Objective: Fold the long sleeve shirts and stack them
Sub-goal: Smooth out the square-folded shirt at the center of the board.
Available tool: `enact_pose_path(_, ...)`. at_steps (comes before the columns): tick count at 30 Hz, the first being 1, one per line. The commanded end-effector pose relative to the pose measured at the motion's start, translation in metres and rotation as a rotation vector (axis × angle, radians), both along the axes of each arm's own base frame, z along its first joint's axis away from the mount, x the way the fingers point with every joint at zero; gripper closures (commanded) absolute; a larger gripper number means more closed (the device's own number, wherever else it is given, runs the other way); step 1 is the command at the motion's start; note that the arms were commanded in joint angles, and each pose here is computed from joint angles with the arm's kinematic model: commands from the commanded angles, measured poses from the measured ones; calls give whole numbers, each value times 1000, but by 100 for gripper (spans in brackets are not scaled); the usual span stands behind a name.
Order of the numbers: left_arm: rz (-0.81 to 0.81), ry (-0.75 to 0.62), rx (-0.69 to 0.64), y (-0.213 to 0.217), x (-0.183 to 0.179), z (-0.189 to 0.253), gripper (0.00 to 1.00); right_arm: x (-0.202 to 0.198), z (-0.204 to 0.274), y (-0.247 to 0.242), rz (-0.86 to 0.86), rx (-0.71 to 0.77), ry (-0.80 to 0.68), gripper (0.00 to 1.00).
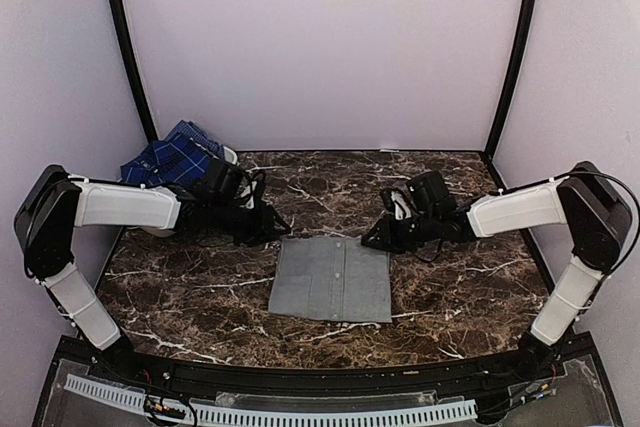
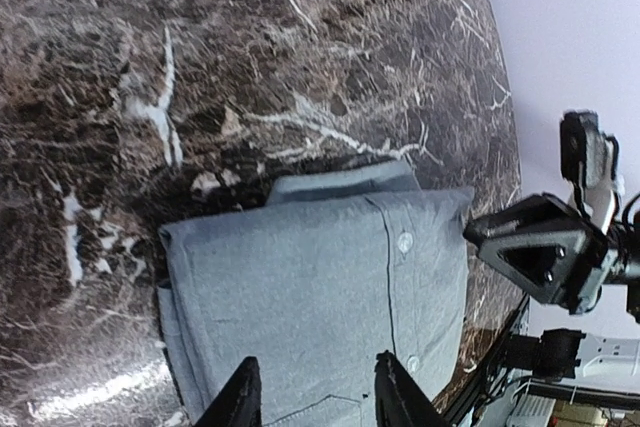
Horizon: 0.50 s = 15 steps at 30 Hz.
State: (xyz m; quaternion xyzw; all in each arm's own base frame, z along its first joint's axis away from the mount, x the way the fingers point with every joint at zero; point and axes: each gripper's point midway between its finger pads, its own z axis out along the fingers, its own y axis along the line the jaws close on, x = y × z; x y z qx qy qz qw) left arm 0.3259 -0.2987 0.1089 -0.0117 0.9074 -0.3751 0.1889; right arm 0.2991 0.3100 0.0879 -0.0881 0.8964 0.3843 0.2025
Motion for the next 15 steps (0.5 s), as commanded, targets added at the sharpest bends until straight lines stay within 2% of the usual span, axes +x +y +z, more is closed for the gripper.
enact_pose_path(1,-104,62,2,-9,-34,-13,63,15,-27,-8,-42,-17,55,75)
enact_pose_path(7,-200,102,0,-22,-60,-26,64,19,-66,-20,-90,-38,158,77)
enact_pose_path(11,-229,143,8,-21,-74,-42,63,17,-62,-17,-86,-27,161,76)
enact_pose_path(15,-213,153,48,-13,-76,-50,63,16,-44,-17,-80,-64,104,76)
